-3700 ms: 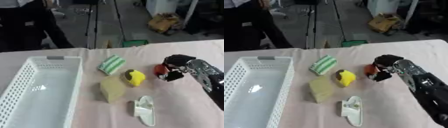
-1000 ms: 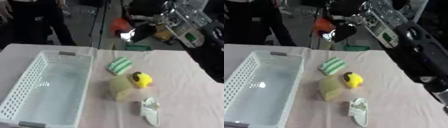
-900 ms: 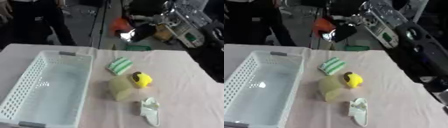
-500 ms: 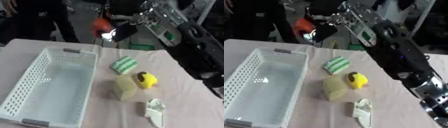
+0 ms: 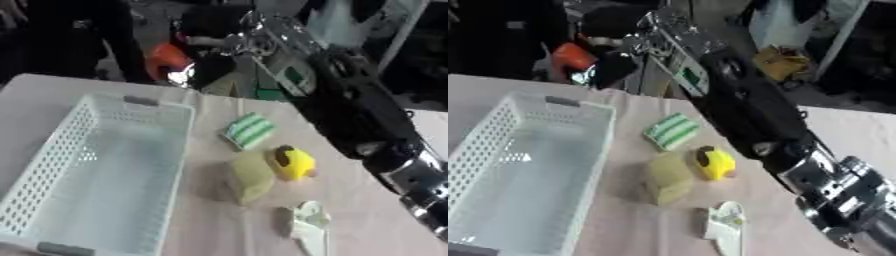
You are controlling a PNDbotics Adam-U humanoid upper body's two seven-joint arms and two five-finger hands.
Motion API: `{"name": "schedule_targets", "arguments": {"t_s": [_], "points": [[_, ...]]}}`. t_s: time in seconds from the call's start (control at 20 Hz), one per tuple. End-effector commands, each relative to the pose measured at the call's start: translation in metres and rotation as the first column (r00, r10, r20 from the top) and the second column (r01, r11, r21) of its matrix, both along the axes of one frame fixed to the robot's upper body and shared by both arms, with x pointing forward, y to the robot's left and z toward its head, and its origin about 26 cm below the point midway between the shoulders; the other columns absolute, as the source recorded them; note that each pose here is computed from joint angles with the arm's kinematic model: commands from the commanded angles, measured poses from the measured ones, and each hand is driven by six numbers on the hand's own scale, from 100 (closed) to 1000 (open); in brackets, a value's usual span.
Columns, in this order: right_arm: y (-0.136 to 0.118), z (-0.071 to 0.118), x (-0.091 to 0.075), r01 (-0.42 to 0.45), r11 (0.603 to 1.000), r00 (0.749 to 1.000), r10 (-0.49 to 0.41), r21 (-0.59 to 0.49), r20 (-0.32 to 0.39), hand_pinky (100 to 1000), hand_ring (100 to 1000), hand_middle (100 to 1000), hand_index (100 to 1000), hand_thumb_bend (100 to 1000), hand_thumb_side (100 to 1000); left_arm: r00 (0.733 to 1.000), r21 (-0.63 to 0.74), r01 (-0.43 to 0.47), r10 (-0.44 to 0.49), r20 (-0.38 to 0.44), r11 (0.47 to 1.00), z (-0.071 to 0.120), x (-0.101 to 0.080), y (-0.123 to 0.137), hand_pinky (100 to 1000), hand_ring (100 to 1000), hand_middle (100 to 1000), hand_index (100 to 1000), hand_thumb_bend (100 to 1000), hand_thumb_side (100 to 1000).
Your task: Pick up objects on the table and place them in the box.
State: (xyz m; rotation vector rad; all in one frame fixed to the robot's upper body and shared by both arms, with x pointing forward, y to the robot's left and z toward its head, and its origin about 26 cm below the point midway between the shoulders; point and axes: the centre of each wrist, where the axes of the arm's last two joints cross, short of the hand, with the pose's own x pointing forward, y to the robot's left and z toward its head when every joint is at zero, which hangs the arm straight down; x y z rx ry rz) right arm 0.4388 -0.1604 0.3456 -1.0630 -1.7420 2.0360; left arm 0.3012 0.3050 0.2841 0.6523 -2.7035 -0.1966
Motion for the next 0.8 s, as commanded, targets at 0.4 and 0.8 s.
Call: {"name": "schedule_targets", "arguments": {"t_s": [0.4,0.8], "points": [[-0.001,-0.007,0.018,0.037,0.999,0.999,-0.037,0.032,0.0,799,609,287,465,100,864,0.997,-0.006,0.045,-0.044,0.062,0.999,0.016,0.0,-0.008,1000,963,894,914,100,1000],[0.01,-0.037,0.032,0.061,0.998,0.998,-0.061,0.015,0.008,800,629,313,495,108,884,0.997,-0.026,0.052,-0.05,0.059,0.998,0.015,0.0,-0.01,1000,962,894,914,100,1000]]}}
